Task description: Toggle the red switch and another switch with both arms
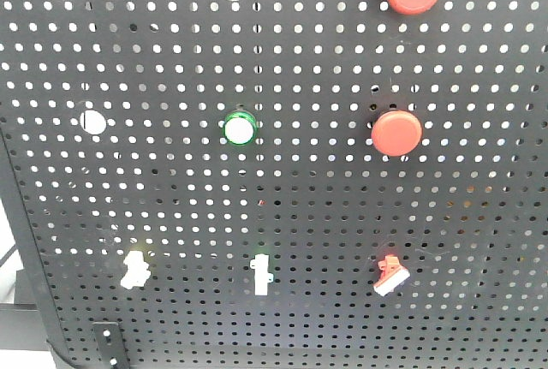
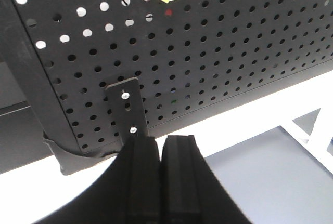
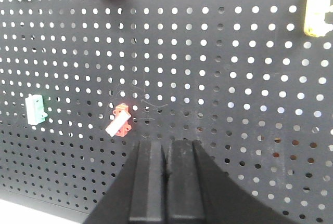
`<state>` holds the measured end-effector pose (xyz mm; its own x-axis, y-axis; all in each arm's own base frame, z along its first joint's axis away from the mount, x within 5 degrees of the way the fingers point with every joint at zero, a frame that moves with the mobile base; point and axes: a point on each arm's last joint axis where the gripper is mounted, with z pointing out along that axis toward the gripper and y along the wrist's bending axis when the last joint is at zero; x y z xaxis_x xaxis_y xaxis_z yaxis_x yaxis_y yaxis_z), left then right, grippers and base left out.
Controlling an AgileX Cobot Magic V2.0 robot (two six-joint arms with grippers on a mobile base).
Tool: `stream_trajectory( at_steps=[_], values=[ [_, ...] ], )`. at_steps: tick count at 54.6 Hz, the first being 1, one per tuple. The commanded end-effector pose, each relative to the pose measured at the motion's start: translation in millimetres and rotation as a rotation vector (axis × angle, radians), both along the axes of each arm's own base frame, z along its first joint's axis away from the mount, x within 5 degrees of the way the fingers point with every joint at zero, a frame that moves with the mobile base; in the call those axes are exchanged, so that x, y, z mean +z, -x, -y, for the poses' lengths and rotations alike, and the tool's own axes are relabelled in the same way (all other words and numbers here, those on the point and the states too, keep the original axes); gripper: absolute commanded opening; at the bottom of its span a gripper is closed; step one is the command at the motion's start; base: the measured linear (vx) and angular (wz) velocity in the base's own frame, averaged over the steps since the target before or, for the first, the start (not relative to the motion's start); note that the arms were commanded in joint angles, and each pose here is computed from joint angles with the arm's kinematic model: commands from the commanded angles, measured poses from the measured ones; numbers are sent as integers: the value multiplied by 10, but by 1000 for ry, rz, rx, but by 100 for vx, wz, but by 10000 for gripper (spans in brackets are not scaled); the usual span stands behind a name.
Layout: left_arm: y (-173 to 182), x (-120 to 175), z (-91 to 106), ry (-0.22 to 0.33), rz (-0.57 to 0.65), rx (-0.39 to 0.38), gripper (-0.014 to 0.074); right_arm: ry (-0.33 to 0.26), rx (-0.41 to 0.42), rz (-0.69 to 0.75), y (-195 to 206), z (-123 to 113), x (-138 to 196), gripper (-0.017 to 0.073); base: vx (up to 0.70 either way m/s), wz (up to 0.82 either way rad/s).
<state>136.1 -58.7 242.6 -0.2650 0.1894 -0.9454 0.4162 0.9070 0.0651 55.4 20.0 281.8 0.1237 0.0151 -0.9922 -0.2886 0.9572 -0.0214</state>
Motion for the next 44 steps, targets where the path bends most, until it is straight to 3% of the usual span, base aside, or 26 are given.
stream_trajectory(
  at_steps=[1,9,19,32,39,44],
  values=[
    [17,77,0,50,95,-4,3,-13,-46,46,-2,40,121,-6,0,0],
    [247,-150,-120,43,167,4,3,-14,-46,46,-3,41,121,-6,0,0],
    [574,-453,-380,170,260,161,3,-14,-46,46,-3,41,121,-6,0,0],
    [772,-444,-522,125,328,301,3,-14,-46,46,-3,41,121,-6,0,0],
    [802,-451,-536,108,358,315,3,-13,-45,45,-4,40,120,-6,0,0],
    [802,-469,-533,135,331,317,3,-13,-46,45,-4,41,120,-6,0,0]
  ],
)
